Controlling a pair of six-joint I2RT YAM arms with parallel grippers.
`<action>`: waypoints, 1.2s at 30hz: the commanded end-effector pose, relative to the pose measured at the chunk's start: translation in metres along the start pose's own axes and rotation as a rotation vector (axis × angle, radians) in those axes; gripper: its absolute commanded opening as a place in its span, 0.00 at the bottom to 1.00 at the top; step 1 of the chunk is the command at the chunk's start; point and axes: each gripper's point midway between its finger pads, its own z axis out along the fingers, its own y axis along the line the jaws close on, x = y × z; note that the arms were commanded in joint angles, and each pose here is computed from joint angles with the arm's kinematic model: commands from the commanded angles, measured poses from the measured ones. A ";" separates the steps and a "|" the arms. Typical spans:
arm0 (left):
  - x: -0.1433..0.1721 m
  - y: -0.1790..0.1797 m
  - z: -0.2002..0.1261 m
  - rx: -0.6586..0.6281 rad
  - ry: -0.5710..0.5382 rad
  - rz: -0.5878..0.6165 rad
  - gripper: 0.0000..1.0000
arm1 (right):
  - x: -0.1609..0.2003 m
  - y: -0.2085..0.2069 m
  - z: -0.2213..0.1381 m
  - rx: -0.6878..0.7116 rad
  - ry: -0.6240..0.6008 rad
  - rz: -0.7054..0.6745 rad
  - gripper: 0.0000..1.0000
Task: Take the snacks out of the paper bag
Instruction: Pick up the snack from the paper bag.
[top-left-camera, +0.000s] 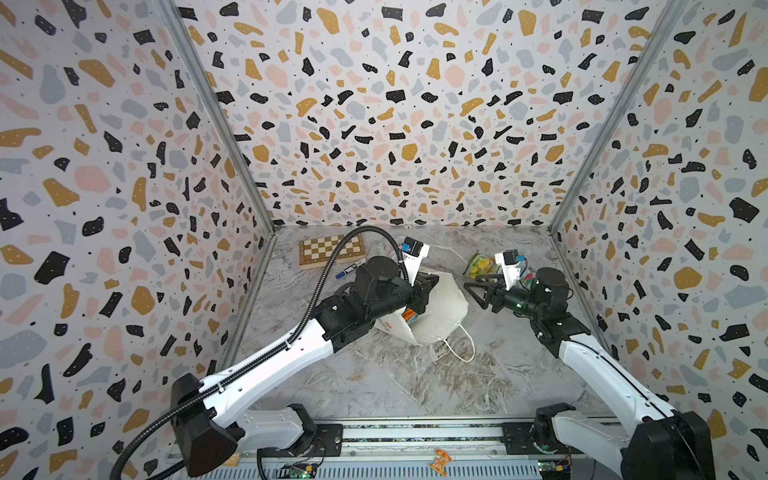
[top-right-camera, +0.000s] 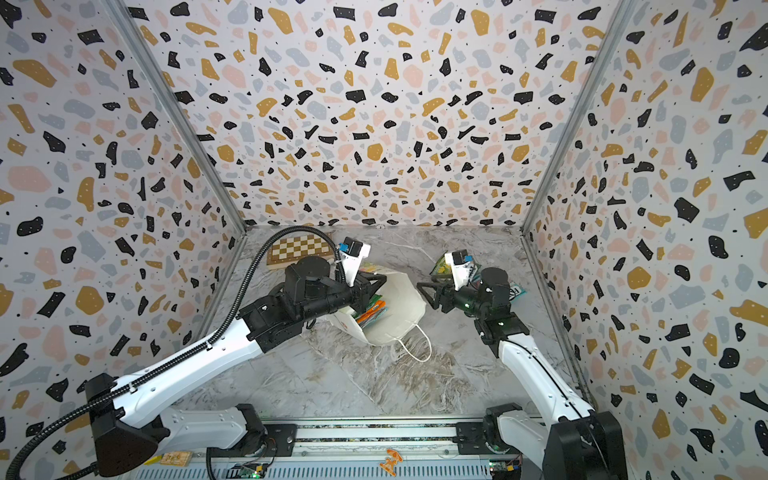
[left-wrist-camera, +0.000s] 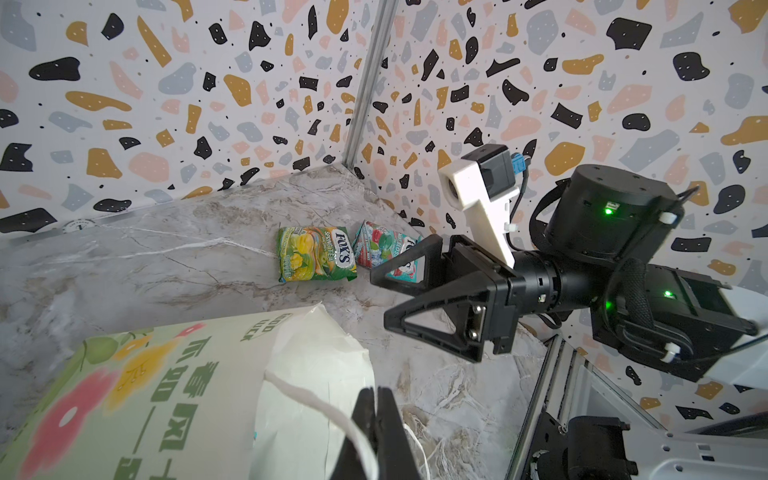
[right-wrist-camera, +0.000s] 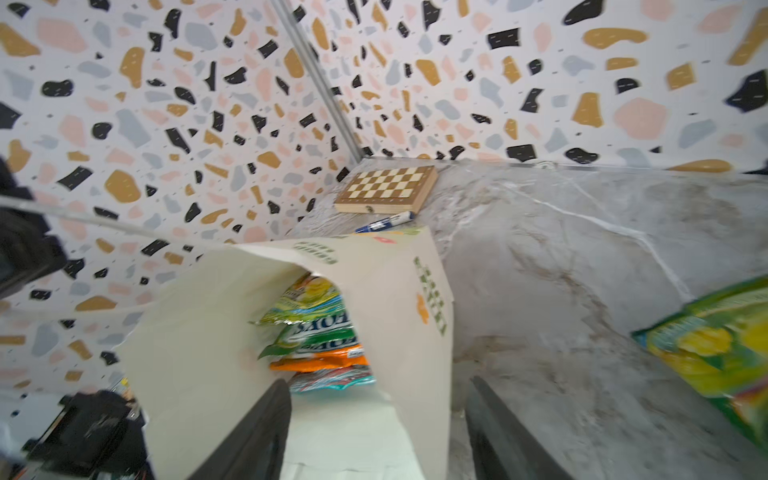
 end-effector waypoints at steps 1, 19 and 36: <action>-0.017 -0.012 -0.008 0.041 -0.067 0.026 0.00 | 0.005 0.034 0.010 -0.105 0.026 -0.096 0.67; -0.014 -0.014 -0.007 0.051 -0.058 0.027 0.00 | 0.093 0.056 0.078 -0.117 0.319 -0.157 0.63; -0.012 -0.020 -0.004 0.071 -0.052 0.038 0.00 | 0.073 0.067 0.114 -0.144 0.199 0.206 0.52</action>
